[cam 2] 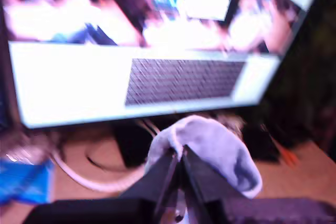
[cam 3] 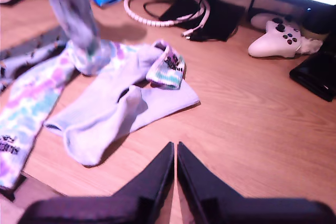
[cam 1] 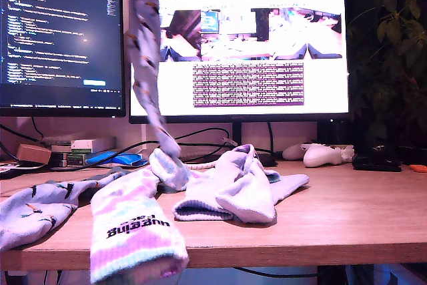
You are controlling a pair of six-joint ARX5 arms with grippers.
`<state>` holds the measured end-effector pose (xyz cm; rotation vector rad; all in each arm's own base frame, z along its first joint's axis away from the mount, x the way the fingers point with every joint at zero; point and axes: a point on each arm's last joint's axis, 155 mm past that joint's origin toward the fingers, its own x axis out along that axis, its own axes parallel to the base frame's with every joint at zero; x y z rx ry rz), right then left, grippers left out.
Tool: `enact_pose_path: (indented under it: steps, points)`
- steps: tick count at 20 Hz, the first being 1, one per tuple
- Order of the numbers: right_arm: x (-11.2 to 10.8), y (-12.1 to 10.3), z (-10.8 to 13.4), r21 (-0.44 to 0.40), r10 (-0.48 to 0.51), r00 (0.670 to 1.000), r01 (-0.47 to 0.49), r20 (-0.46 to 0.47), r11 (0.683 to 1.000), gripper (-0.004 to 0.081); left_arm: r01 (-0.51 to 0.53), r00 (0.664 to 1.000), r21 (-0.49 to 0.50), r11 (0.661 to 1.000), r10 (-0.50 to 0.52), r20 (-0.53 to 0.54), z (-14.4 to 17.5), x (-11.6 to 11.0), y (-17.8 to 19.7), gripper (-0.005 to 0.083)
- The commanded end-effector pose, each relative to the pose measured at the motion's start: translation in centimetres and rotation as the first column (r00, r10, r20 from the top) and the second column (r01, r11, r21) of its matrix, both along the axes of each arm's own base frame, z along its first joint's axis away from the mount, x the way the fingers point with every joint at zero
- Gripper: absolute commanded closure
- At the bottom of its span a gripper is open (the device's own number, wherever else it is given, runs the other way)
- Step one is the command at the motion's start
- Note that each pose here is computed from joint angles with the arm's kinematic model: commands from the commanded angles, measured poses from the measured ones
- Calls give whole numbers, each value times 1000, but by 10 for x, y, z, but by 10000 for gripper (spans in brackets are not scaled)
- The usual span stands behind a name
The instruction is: Pair up the socks based on colour and pattern, by placing them on top of one another
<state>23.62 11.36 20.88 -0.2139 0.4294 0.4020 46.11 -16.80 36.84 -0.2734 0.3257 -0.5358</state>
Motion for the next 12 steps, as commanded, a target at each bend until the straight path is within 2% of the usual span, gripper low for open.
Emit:
enact_pose_path:
  steps: [1,8,10,12]
  points:
    - [2,1,-10,-13,1,1000,-1,-19,1000,783,-7,1000,13,1000,7,0,-9,10,3,796]
    - [3,3,-13,-14,7,1000,-7,-28,1000,783,-41,999,72,997,39,30,-30,41,29,797]
    - [3,3,-13,-14,7,1000,-7,-28,1000,783,-28,999,78,997,31,-36,-47,38,31,797]
    - [2,3,-13,-15,7,1000,-8,-29,1000,783,-1,991,126,992,17,-131,-73,27,31,797]
